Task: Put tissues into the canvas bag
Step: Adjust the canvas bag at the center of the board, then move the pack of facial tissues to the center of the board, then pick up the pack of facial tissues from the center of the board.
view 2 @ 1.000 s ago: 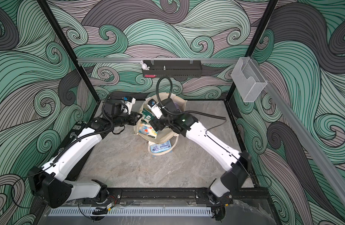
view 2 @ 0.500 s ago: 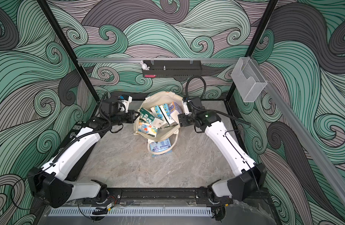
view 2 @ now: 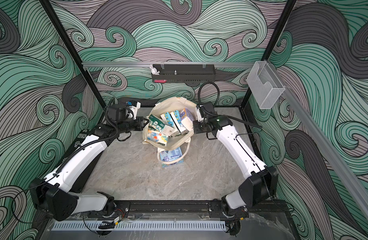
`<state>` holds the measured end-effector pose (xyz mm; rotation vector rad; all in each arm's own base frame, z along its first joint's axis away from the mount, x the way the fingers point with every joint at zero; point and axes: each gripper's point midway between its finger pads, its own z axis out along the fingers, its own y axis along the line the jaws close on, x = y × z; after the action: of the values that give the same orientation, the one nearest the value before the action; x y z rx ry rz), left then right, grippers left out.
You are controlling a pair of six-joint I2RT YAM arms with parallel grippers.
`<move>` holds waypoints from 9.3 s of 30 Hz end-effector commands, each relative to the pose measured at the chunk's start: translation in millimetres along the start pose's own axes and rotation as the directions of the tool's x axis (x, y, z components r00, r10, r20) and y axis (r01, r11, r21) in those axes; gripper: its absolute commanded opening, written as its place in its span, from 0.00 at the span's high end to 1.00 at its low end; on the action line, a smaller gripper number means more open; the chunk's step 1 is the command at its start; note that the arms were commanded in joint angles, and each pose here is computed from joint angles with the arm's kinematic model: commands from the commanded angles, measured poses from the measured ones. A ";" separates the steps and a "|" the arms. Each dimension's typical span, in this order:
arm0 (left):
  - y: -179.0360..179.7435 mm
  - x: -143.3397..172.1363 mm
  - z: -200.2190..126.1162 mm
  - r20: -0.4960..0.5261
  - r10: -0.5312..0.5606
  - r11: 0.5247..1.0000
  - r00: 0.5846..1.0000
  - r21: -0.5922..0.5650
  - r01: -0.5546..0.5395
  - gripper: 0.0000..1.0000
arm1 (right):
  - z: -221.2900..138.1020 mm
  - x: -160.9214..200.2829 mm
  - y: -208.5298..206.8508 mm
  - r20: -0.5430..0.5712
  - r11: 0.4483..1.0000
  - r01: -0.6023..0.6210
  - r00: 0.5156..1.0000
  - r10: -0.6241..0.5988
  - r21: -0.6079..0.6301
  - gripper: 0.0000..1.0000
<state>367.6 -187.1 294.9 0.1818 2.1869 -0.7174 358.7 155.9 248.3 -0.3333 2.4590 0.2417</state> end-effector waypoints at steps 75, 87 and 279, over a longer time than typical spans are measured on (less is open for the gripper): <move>37.5 183.2 50.3 -0.441 -0.480 0.841 0.759 0.017 0.541 0.43 | 59.5 131.8 71.8 -0.267 0.663 -0.486 0.872 0.410 -0.569 0.25; 32.7 201.3 53.4 -0.434 -0.473 0.842 0.767 0.035 0.539 0.42 | 112.5 125.0 68.6 -0.301 0.530 -0.602 0.781 0.548 -0.597 0.24; 42.5 319.3 43.2 -0.563 -0.379 0.901 0.734 -0.046 0.431 0.84 | 102.6 209.0 168.7 -0.451 0.354 -0.589 0.797 0.402 -0.726 0.27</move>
<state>215.3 -224.5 42.8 -0.0001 2.6767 -1.2358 209.2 299.5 47.3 0.0990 2.3873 1.7868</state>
